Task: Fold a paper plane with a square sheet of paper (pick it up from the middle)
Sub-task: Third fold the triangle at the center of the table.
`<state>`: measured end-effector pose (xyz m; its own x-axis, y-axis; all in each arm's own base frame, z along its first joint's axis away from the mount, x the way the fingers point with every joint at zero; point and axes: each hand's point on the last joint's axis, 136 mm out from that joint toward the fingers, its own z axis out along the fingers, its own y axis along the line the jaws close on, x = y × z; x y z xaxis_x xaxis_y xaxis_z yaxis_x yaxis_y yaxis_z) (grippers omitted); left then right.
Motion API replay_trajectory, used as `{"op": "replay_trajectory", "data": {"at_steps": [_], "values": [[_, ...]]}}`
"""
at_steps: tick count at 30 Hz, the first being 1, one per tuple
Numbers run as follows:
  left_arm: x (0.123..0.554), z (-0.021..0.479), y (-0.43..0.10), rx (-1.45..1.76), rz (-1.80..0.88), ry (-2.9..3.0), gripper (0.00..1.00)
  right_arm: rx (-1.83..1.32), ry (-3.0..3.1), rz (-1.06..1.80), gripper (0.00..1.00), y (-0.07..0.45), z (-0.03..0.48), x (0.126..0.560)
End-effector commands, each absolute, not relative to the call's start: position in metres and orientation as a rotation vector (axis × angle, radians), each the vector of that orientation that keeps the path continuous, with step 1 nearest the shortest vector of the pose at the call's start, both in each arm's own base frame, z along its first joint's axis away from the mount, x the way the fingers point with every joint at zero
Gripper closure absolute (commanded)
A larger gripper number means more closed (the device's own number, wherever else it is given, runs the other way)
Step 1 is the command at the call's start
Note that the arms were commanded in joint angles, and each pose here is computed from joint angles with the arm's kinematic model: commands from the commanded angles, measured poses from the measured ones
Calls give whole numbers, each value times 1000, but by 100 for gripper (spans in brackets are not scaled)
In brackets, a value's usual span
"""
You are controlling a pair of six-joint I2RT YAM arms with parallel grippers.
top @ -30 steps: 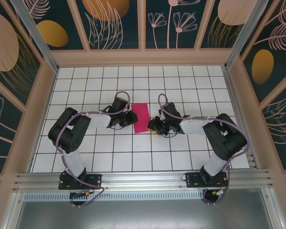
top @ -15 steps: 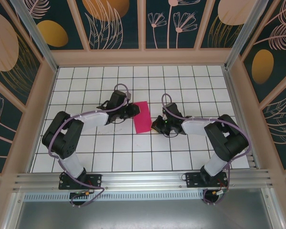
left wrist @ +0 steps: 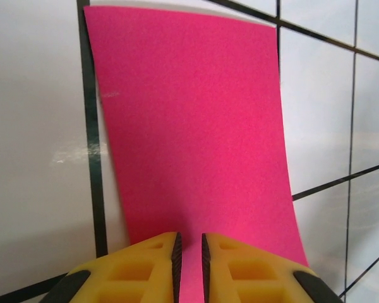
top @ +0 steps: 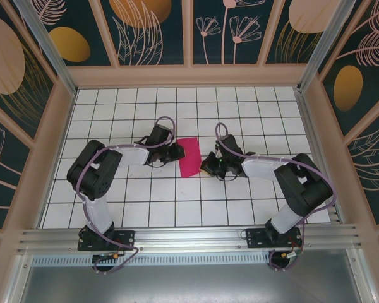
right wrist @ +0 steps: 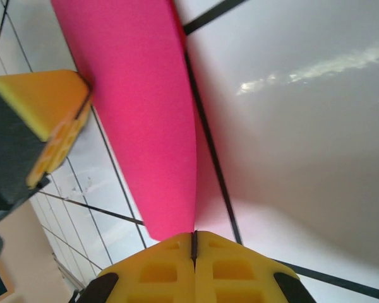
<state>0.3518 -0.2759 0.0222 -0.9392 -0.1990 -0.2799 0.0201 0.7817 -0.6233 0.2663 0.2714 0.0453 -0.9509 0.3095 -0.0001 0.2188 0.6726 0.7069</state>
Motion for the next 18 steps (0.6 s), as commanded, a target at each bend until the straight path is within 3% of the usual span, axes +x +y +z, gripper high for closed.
{"op": "replay_trajectory", "data": {"at_steps": [1,18], "values": [[350,12,-274,-101,-888,2680,80,382,2728,1211,100,288,59,275],[361,23,-279,-44,-865,2670,83,338,2666,1262,100,319,64,314]]}}
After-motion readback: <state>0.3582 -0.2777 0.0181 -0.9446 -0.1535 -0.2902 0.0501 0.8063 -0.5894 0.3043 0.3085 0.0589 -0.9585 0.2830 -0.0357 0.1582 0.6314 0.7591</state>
